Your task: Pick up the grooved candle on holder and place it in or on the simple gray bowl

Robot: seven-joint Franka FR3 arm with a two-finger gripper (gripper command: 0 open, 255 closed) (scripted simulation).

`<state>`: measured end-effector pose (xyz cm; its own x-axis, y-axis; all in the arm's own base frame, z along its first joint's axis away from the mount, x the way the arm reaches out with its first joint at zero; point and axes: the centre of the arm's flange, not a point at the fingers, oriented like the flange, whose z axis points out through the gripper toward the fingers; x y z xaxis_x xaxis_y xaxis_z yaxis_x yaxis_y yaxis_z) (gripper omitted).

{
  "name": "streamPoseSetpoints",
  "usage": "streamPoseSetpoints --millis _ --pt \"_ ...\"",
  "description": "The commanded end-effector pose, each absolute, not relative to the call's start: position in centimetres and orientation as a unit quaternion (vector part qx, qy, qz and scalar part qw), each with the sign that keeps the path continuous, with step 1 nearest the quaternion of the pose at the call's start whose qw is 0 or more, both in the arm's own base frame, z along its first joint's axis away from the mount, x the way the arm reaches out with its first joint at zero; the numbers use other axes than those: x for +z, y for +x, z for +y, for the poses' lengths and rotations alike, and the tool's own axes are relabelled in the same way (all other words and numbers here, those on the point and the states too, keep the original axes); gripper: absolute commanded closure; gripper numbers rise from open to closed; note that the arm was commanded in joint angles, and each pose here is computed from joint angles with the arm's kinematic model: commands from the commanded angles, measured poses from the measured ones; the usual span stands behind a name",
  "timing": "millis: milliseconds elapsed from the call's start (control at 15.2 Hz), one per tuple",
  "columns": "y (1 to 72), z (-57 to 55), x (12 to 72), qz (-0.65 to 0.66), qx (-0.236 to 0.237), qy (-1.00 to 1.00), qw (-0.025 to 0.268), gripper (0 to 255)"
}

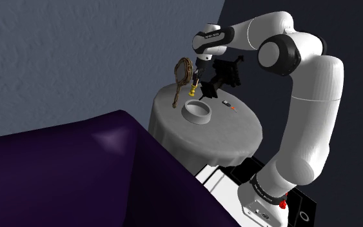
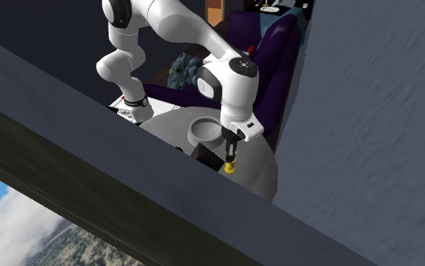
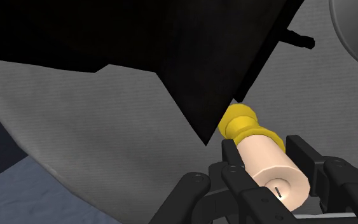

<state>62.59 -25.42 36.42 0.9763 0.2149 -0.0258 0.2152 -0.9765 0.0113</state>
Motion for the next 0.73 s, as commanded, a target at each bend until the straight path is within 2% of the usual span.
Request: streamPoseSetpoints --millis 0,660 --pt "62.6 -25.5 36.4 0.108 -0.012 0.994 0.007 255" --pt "62.6 -25.4 41.2 0.108 -0.012 0.994 0.007 255"
